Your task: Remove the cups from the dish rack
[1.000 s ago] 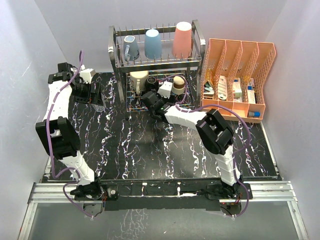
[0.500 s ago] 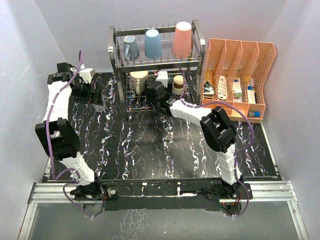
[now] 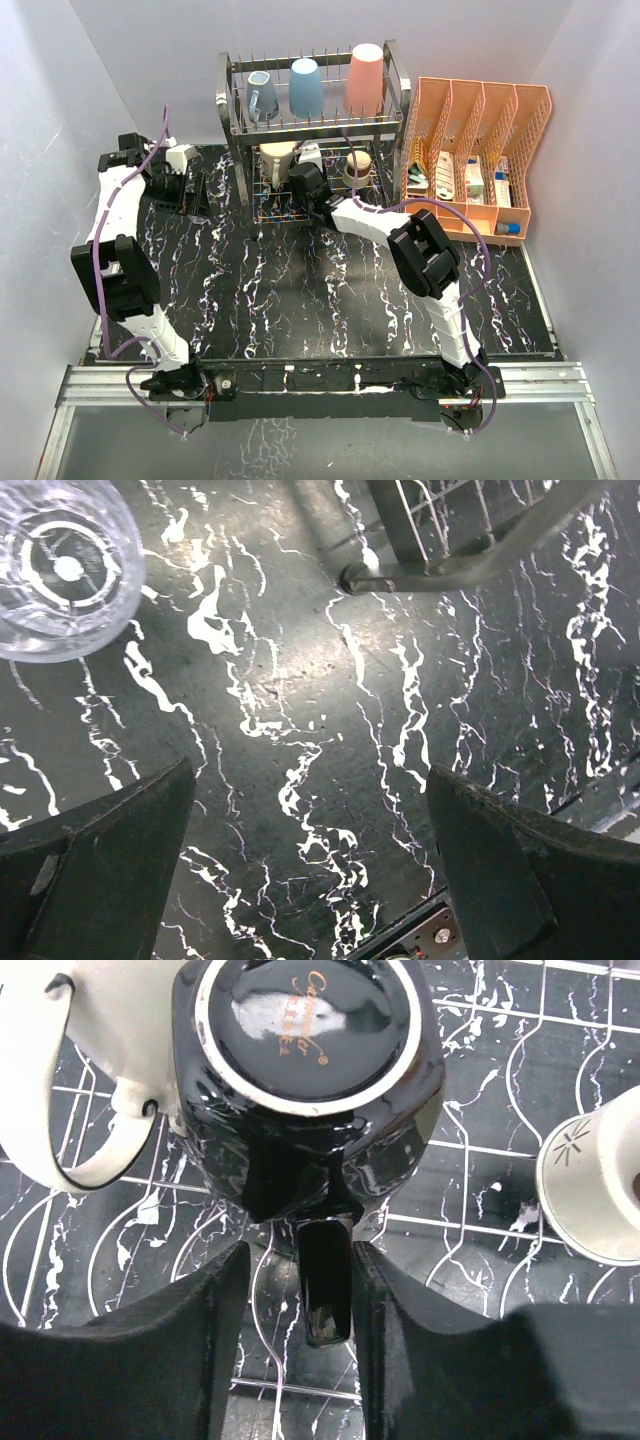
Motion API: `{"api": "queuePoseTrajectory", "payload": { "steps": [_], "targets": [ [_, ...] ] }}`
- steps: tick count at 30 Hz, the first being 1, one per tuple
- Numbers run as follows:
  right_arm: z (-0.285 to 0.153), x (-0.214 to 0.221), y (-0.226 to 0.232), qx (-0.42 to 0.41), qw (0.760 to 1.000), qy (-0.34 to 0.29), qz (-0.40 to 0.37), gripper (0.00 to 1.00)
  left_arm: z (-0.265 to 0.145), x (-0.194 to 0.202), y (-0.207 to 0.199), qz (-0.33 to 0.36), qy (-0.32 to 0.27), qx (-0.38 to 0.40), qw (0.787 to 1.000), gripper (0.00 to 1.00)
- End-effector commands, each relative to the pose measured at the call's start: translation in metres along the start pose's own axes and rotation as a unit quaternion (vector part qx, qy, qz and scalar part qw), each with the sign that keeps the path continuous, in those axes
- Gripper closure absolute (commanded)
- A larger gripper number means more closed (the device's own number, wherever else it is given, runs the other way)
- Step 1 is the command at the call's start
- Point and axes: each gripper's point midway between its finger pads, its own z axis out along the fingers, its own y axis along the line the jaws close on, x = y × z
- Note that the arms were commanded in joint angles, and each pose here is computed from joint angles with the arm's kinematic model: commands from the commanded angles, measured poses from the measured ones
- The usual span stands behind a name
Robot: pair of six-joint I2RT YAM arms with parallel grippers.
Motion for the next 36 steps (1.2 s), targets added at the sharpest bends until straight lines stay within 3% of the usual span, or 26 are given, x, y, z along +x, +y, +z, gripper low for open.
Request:
{"api": "queuePoseTrajectory", "payload": {
  "steps": [1,5,7,16,27,36],
  "targets": [
    [-0.008,-0.042,0.010,-0.021,0.998,-0.056,0.016,0.60,-0.021,0.004,-0.036,0.031,-0.025,0.057,0.998,0.03],
    [-0.020,-0.038,0.009,-0.025,0.998,-0.059,0.017,0.85,-0.020,0.008,-0.053,0.035,-0.037,0.100,0.994,0.03],
    [-0.026,-0.038,0.006,-0.023,0.998,-0.060,0.019,0.92,-0.019,0.010,-0.058,0.037,-0.040,0.116,0.992,0.03],
    [-0.060,-0.052,0.004,-0.042,0.995,-0.082,0.040,0.92,-0.021,0.024,-0.076,0.060,-0.040,0.153,0.986,0.03],
    [-0.112,-0.062,0.006,-0.089,0.984,-0.094,0.125,0.92,-0.020,0.034,-0.116,0.156,-0.030,0.179,0.971,0.03],
    [-0.151,-0.066,0.006,-0.138,0.966,-0.087,0.203,0.92,-0.022,0.039,-0.156,0.246,-0.057,0.224,0.941,0.03]
  ]
}}
